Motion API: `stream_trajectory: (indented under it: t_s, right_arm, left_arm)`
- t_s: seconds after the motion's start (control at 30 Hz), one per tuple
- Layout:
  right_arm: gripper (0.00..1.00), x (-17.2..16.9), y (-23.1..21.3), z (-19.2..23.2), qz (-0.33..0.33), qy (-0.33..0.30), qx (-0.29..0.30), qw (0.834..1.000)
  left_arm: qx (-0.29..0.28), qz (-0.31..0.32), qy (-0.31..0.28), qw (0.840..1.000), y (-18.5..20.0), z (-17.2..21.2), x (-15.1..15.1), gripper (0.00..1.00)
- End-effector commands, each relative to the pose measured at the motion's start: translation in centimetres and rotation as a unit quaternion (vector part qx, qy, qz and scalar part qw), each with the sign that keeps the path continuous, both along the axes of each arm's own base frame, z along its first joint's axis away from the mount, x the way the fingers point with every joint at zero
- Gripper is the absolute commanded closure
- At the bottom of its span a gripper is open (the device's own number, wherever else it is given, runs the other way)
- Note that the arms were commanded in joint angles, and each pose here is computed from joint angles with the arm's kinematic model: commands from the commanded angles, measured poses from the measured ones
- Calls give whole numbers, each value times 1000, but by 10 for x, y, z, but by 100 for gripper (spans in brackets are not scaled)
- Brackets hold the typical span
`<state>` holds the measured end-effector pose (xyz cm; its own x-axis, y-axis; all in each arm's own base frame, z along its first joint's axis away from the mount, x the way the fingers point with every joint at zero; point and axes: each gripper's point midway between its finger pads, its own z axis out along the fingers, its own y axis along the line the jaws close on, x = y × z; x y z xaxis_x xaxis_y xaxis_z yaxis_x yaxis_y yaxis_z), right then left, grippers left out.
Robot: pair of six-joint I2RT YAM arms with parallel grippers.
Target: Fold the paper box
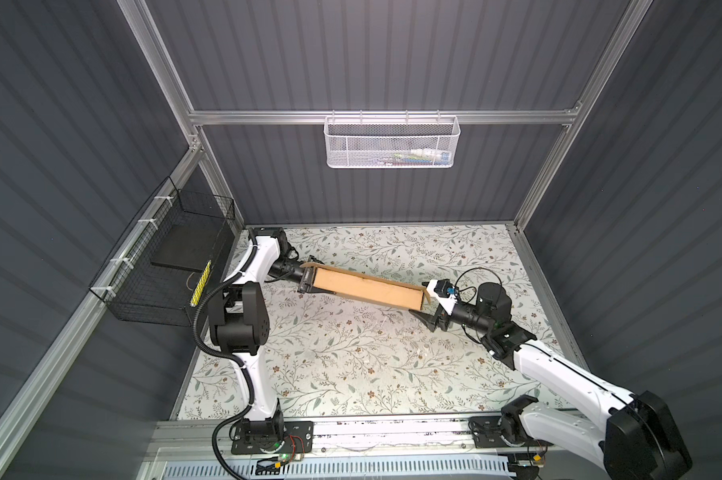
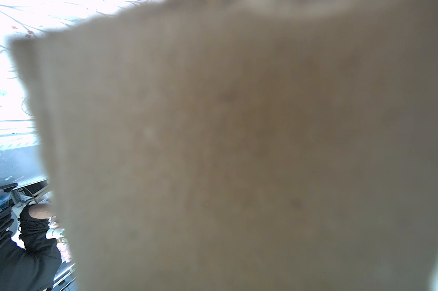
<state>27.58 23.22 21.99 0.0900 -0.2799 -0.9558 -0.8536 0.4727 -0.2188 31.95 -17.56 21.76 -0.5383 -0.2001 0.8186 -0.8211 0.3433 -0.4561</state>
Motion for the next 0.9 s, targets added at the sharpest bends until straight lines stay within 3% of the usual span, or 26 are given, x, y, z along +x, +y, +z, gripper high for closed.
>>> stream_trajectory:
  t_s: [0.0, 0.87]
  right_arm:
    - [13, 2, 5, 36, 12, -46, 22, 999]
    - [12, 8, 36, 44, 57, -52, 32, 996]
  left_arm:
    - [13, -12, -4, 1000, 4, -3, -1, 77]
    - [19, -16, -4, 1000, 6, -3, -2, 78]
